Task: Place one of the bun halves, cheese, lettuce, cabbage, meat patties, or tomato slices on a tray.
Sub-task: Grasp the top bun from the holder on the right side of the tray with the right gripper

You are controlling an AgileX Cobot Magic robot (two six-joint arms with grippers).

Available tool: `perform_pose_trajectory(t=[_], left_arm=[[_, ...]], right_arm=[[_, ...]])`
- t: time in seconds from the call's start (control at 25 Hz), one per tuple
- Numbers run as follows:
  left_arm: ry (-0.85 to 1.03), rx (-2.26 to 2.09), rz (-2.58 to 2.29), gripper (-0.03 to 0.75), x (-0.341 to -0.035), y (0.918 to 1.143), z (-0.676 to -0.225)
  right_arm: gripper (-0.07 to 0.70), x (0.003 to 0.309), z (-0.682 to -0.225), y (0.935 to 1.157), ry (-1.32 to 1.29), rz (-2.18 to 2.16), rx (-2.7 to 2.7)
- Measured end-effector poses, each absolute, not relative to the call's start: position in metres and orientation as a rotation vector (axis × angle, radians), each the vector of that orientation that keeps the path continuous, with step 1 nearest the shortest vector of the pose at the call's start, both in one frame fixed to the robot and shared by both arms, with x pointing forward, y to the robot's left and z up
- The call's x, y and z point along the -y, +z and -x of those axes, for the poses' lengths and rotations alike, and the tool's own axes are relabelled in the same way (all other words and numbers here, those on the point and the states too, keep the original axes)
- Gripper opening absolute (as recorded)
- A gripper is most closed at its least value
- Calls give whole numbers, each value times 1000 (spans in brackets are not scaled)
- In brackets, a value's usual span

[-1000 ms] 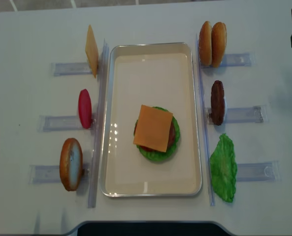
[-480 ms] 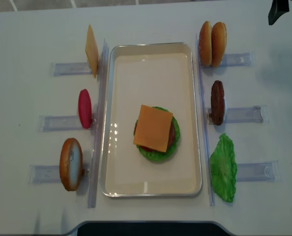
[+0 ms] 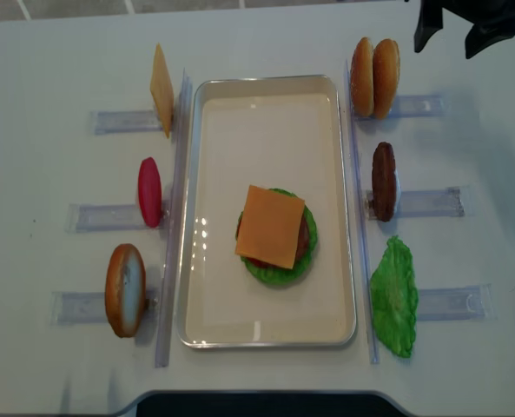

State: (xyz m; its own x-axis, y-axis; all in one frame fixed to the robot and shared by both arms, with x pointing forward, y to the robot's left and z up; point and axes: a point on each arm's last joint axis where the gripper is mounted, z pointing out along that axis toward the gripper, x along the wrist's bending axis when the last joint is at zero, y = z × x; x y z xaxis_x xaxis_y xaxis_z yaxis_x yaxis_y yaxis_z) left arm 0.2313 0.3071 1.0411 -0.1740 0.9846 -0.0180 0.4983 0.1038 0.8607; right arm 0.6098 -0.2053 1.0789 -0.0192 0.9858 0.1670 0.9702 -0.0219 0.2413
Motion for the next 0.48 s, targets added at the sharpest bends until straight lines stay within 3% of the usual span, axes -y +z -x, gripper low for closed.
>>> perform_pose_trajectory(t=[0.48], left_arm=[[983,-1753,-1455,535,-307,1041,-231]], right_arm=[[527,135,-594,1090,600,-2107,-2188]])
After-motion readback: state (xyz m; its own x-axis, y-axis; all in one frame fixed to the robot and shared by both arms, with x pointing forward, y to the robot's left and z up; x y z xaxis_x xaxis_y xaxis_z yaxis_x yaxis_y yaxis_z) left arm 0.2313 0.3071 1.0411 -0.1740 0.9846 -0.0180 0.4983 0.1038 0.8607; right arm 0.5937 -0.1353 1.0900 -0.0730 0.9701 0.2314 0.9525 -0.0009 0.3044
